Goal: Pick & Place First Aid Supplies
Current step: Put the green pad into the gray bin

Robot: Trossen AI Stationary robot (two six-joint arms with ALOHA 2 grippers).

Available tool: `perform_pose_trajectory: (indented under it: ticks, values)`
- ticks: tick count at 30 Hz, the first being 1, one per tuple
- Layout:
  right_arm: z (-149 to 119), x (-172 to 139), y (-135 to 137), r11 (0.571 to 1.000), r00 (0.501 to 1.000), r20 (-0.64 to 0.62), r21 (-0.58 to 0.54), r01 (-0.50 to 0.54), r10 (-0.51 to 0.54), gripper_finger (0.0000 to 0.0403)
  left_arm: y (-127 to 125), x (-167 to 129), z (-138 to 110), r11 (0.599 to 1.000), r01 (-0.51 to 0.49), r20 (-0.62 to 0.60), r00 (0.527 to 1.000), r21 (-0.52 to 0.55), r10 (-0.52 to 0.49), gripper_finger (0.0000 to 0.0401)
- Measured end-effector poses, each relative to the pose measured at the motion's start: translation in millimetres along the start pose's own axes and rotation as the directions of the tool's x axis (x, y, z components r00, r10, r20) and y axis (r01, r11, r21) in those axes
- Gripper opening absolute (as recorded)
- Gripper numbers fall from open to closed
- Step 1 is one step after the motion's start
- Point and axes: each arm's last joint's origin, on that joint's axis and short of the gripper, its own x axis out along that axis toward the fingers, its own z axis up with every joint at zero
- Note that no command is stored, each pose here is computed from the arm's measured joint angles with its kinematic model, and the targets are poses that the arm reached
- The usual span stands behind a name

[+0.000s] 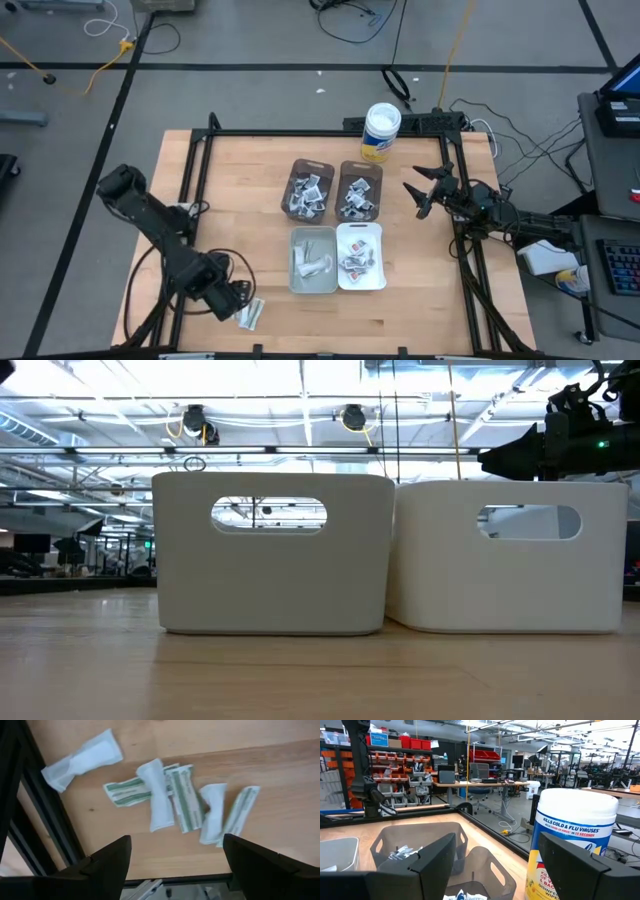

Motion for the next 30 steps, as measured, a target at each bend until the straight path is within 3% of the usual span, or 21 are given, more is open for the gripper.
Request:
perform_pose_trajectory:
  ticks: [8,18,23,30]
  values:
    - [0.0,0.0,0.0,1.000,1.000,0.000,0.000,0.000,0.000,0.0279,6.0,47.9,10.2,1.000,0.025,-0.065,0.998,0.010,-0.025,0.0311]
    - [0.0,0.0,0.0,1.000,1.000,0.000,0.000,0.000,0.000,0.0279,22.5,85.9,24.3,1.000,0.025,-0.036,0.999,0.015,-0.024,0.0301]
    - [0.0,0.0,0.0,1.000,1.000,0.000,0.000,0.000,0.000,0.0279,24.3,88.2,22.7,0.999,0.036,-0.039,0.999,0.029,-0.035,0.0263]
    - [0.0,0.0,0.0,1.000,1.000,0.000,0.000,0.000,0.000,0.0279,25.6,88.4,22.5,0.999,0.028,-0.034,0.999,0.044,-0.027,0.0180]
